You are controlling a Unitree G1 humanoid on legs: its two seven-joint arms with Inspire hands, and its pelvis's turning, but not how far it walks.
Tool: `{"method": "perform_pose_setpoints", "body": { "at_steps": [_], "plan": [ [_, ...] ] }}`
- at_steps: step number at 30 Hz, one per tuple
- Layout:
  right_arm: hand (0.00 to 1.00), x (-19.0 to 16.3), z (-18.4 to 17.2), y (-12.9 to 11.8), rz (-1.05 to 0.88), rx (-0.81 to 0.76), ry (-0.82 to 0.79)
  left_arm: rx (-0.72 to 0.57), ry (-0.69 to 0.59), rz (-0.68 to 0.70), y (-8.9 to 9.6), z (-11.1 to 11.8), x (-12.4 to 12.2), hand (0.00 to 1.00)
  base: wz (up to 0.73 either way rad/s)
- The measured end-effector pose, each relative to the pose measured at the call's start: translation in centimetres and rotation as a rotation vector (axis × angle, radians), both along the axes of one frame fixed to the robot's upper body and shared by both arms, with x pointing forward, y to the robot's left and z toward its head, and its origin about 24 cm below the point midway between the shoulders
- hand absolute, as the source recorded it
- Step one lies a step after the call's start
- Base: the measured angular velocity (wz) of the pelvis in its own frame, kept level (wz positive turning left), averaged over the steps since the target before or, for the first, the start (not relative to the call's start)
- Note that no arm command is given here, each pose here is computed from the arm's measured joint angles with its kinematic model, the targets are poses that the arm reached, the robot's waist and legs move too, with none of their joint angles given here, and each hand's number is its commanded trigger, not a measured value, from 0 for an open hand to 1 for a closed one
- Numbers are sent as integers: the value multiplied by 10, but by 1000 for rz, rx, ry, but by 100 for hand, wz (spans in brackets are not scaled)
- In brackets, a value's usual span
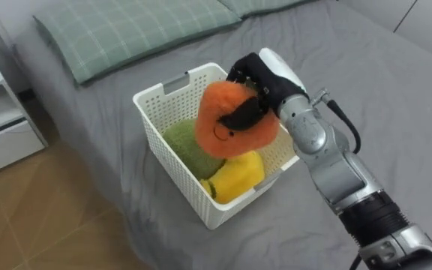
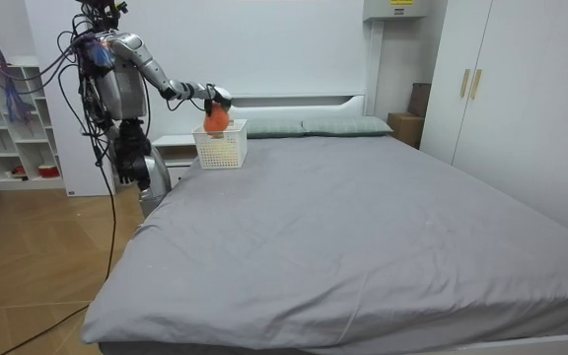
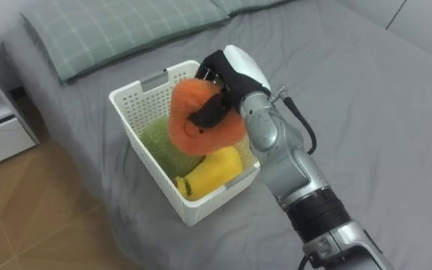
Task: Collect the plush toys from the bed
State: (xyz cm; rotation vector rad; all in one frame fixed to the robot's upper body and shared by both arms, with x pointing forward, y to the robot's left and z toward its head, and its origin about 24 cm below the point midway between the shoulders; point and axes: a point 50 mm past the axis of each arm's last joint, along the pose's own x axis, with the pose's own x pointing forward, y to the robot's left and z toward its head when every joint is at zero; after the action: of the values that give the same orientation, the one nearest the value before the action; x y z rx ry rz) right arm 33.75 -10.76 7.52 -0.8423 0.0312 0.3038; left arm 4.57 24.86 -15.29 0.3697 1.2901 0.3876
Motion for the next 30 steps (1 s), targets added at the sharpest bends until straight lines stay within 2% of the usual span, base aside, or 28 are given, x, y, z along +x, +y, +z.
{"method": "perform_pose_setpoints", "body": {
  "at_steps": [16,30],
  "plan": [
    [0,0,-14,-6,-7,-28,43,26,-68,-20,6,6,20,0,3],
    [0,0,-15,-5,-2,-27,41,30,-69,-21,7,6,20,0,0]
  ]
}}
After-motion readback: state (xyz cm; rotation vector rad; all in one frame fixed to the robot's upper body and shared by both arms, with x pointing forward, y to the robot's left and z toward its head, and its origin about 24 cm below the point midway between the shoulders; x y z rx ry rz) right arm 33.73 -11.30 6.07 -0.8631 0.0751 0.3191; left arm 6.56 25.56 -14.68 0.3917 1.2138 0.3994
